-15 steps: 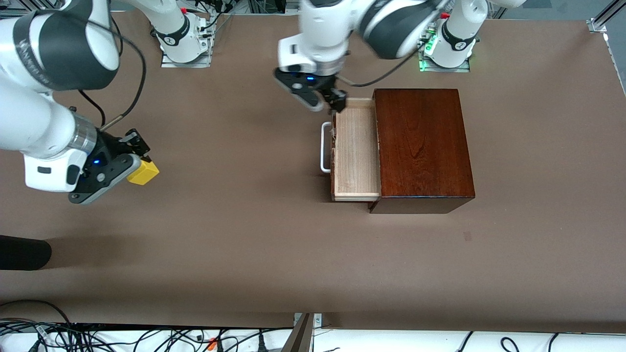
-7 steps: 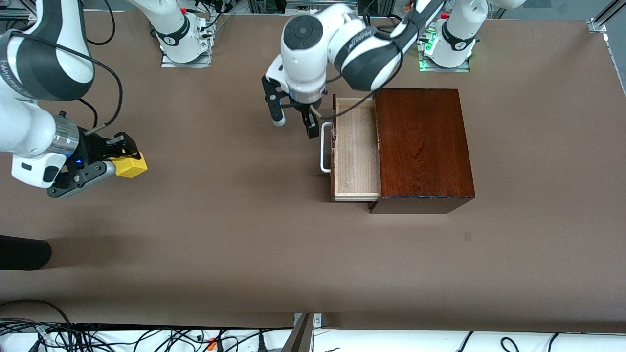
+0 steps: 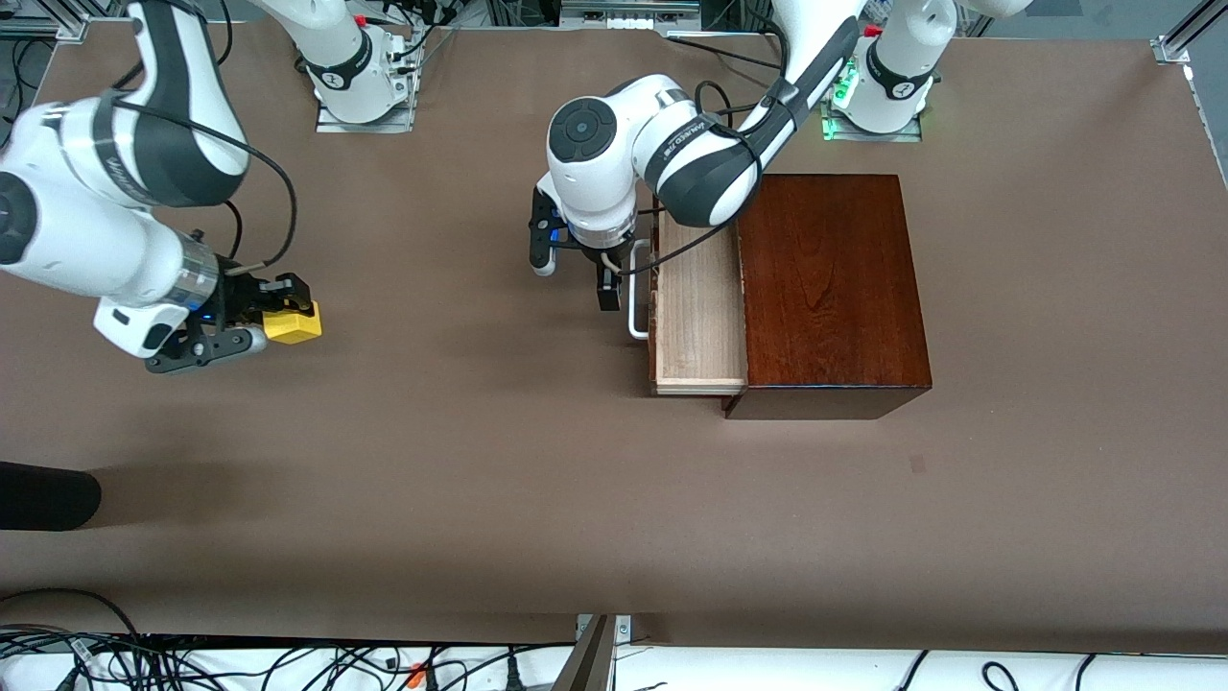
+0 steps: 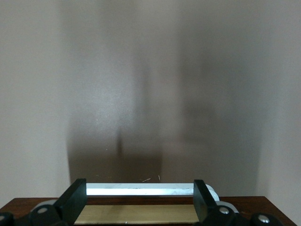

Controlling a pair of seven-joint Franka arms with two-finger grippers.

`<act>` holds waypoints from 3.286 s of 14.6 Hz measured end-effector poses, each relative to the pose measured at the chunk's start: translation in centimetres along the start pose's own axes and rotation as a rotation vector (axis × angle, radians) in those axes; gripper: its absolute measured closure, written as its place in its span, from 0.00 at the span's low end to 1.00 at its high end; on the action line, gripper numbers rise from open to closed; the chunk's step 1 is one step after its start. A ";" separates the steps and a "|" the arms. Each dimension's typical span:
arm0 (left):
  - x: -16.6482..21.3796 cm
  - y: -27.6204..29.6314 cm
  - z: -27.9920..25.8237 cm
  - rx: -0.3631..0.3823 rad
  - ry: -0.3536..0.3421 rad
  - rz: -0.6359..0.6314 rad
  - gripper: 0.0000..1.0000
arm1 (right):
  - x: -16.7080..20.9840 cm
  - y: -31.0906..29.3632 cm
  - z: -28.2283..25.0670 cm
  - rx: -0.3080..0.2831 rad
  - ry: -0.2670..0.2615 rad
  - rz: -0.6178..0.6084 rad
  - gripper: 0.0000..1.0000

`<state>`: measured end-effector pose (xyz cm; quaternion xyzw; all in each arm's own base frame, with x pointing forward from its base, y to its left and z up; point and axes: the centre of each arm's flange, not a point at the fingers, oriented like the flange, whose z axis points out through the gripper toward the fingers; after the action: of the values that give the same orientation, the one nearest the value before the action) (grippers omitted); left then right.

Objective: Open drawer, take yellow block, close drawer
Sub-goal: 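Push the drawer shut with the left gripper while the right gripper lowers the cube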

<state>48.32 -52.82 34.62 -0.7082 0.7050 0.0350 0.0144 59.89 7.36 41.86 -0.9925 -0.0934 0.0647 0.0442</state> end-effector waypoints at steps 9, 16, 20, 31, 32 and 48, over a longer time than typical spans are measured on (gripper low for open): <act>-0.8 1.2 2.2 -0.024 -0.088 -0.014 0.00 | 0.5 1.5 4.8 -0.054 -0.016 0.023 0.44; -1.3 1.3 2.3 -0.007 -0.138 0.001 0.00 | 1.5 2.0 10.4 -0.063 -0.058 0.038 0.44; -1.2 1.5 2.4 -0.008 -0.136 0.046 0.00 | 2.5 2.4 13.8 -0.073 -0.054 0.043 0.44; -2.3 0.5 2.4 -0.020 -0.133 0.044 0.00 | 0.9 2.3 20.0 -0.084 -0.018 0.105 0.44; -2.6 0.3 2.4 -0.024 -0.142 0.037 0.00 | 0.6 2.3 20.4 -0.084 -0.016 0.107 0.44; -11.6 -3.6 2.7 -0.110 -0.229 -0.022 0.00 | 0.0 1.9 18.6 -0.084 0.082 0.103 0.00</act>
<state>51.85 -41.01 32.66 -0.7068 0.6880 0.1543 0.0565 57.66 6.93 23.35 -0.9988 -0.0430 0.0219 0.0032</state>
